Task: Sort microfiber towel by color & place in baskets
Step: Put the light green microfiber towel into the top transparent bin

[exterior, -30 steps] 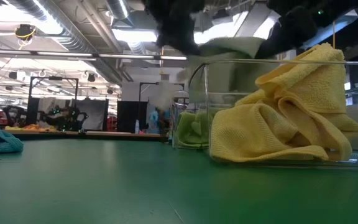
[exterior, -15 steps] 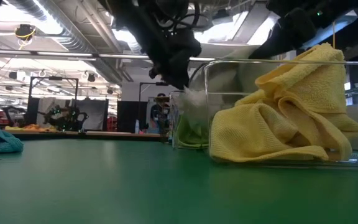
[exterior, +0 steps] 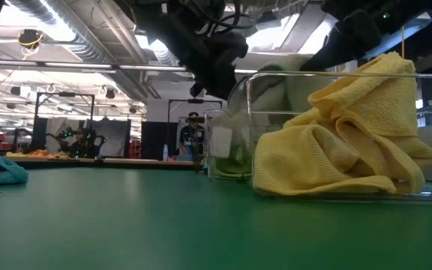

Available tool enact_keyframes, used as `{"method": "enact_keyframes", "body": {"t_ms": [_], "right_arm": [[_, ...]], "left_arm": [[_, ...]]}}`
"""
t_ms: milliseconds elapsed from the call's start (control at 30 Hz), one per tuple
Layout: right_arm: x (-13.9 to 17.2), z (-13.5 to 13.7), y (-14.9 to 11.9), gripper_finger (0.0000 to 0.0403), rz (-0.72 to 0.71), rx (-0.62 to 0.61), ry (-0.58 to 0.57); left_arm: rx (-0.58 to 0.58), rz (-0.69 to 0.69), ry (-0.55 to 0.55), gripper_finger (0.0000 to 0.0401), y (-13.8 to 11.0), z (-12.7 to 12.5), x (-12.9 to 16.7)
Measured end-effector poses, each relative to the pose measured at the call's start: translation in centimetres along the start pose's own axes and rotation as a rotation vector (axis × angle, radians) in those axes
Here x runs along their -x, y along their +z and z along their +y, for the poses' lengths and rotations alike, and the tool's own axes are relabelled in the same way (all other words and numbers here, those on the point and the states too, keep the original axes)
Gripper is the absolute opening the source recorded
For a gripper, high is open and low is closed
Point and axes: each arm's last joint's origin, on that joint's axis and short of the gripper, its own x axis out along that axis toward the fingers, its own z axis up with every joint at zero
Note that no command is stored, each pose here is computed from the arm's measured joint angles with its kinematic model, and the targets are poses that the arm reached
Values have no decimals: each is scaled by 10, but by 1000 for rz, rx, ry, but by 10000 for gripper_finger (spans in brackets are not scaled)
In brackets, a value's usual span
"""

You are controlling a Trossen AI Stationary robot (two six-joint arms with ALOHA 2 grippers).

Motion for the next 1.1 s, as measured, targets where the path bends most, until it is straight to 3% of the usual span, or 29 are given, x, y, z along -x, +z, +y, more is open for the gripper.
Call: {"method": "enact_keyframes", "body": {"t_ms": [200,500,667,867,1100], "right_arm": [[0,0,0,88,0,0,0],[0,0,0,95,-4,-12,16],[0,1,0,147,-4,-13,18],[1,0,3,221,-9,-40,18],[10,-9,27,254,-78,-63,-57]], "left_arm": [[-60,153,-28,0,-17,-11,4],[-113,257,-21,0,-28,-14,7],[-118,266,-2,9,-29,-13,7],[-110,256,10,71,-27,-10,6],[-100,213,3,121,-10,-12,10]]}}
